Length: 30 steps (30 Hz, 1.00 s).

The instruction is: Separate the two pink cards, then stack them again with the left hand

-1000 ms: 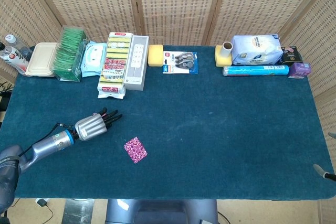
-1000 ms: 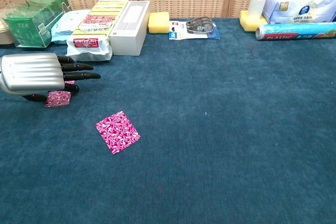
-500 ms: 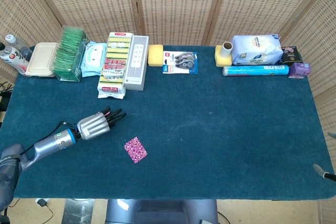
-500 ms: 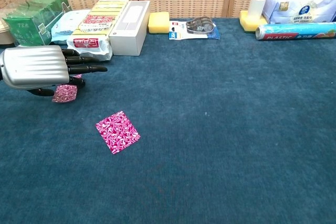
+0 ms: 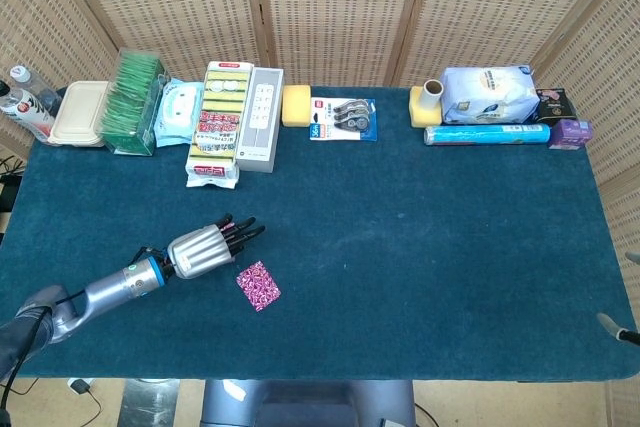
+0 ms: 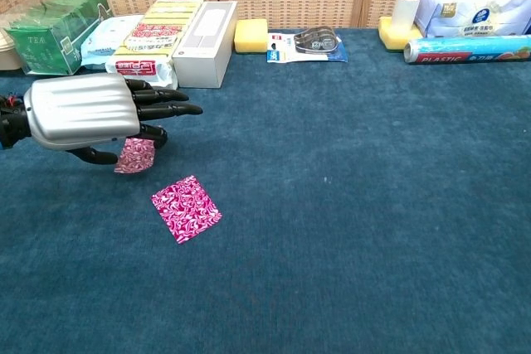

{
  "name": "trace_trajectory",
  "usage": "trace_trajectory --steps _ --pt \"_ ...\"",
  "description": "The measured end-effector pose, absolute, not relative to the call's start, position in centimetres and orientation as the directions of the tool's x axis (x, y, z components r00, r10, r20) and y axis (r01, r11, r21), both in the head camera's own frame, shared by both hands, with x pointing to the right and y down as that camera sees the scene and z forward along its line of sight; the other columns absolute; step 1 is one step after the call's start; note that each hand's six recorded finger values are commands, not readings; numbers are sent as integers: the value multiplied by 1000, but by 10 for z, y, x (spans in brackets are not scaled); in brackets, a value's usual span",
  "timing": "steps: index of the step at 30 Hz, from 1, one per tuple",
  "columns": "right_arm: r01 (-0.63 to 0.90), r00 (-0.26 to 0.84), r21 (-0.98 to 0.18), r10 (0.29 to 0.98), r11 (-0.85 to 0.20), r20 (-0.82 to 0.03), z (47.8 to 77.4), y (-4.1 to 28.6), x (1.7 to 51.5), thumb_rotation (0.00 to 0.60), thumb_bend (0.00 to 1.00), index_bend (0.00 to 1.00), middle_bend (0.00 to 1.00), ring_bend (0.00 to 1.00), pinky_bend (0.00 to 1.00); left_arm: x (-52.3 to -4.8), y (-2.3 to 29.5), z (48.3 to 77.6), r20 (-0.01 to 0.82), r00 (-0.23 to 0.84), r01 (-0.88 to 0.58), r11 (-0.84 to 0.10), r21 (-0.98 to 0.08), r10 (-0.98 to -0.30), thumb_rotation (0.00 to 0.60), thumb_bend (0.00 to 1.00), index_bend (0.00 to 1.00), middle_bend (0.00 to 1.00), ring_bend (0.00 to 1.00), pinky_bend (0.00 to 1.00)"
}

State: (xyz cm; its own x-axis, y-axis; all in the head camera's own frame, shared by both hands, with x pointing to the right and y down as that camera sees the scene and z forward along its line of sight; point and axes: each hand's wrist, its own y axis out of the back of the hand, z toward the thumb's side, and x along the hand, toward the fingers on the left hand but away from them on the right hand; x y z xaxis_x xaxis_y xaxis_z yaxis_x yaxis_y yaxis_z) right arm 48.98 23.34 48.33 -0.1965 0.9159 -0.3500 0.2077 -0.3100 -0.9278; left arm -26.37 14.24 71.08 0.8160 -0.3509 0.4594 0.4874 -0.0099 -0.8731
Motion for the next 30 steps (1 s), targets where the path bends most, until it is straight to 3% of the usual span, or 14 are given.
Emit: trace_trajectory --steps 6,14,19,30 --pt "207 -195 -927 916 -311 -351 483 233 489 600 0 204 17 0 0 -238 164 693 473 812 476 -83 -876 -341 600 217 497 0 0 284" --pt "209 -196 -927 916 -311 -351 483 233 490 600 0 204 17 0 0 -215 179 671 523 792 529 -73 -845 -314 600 217 497 0 0 285" --pt "212 -195 -927 916 -308 -350 482 233 490 600 0 204 17 0 0 -211 180 670 566 762 576 -70 -814 -315 600 217 496 0 0 286" --pt "215 -194 -926 916 -309 -351 482 233 490 600 0 205 17 0 0 -200 186 678 647 676 634 -168 -755 -354 600 217 496 0 0 287"
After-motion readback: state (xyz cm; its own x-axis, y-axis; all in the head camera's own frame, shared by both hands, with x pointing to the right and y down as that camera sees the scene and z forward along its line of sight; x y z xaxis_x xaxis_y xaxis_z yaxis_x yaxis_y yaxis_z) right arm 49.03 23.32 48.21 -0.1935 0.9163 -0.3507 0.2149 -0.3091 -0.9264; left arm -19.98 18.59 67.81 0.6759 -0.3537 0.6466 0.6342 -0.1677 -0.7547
